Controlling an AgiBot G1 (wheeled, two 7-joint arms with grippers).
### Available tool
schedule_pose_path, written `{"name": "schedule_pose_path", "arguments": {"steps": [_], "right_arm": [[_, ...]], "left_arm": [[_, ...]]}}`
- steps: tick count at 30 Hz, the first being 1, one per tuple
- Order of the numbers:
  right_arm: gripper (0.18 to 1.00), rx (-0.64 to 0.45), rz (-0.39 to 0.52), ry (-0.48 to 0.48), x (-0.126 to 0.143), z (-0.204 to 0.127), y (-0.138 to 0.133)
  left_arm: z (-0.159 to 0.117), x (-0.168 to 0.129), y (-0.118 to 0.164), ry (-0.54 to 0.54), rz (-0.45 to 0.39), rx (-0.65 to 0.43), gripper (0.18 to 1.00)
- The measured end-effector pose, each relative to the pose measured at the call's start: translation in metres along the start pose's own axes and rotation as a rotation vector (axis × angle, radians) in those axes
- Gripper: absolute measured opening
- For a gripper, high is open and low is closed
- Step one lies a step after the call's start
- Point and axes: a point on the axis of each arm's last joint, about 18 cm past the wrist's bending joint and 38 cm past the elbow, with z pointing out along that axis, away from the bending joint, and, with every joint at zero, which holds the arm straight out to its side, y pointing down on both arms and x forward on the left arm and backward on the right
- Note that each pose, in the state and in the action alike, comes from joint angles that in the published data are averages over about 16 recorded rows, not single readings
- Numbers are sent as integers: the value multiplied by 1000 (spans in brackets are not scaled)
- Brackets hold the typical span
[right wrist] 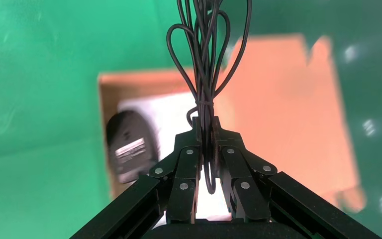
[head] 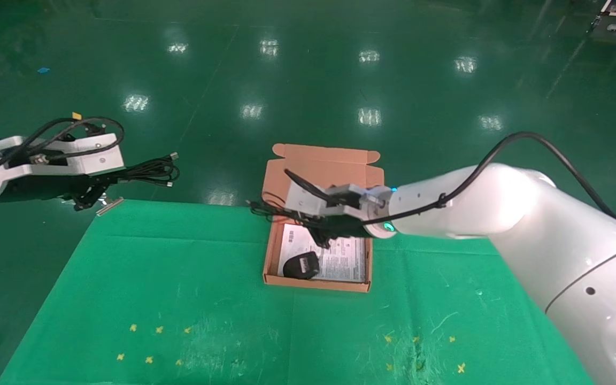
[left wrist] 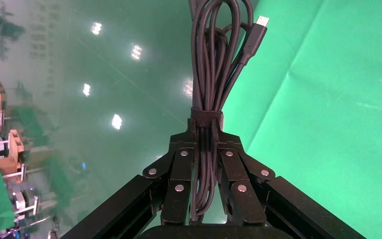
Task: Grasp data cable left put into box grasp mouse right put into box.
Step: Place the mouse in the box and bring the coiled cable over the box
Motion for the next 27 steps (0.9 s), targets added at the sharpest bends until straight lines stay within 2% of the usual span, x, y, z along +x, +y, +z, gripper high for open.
{"name": "schedule_pose_path", "arguments": {"steps": [5, 13, 20, 27], "right_arm": [[210, -39, 45, -15, -8, 4, 16], [222, -56, 61, -17, -11, 3, 25], [264, -66, 68, -3, -3, -7, 35], [357, -97, 83, 33, 15, -29, 58]], "left_arm": [[2, 2, -2, 5, 4, 5, 230], [16, 15, -17, 37, 16, 45, 229], [44, 38, -43, 86, 38, 116, 229], [80, 69, -78, 139, 69, 198, 229]]}}
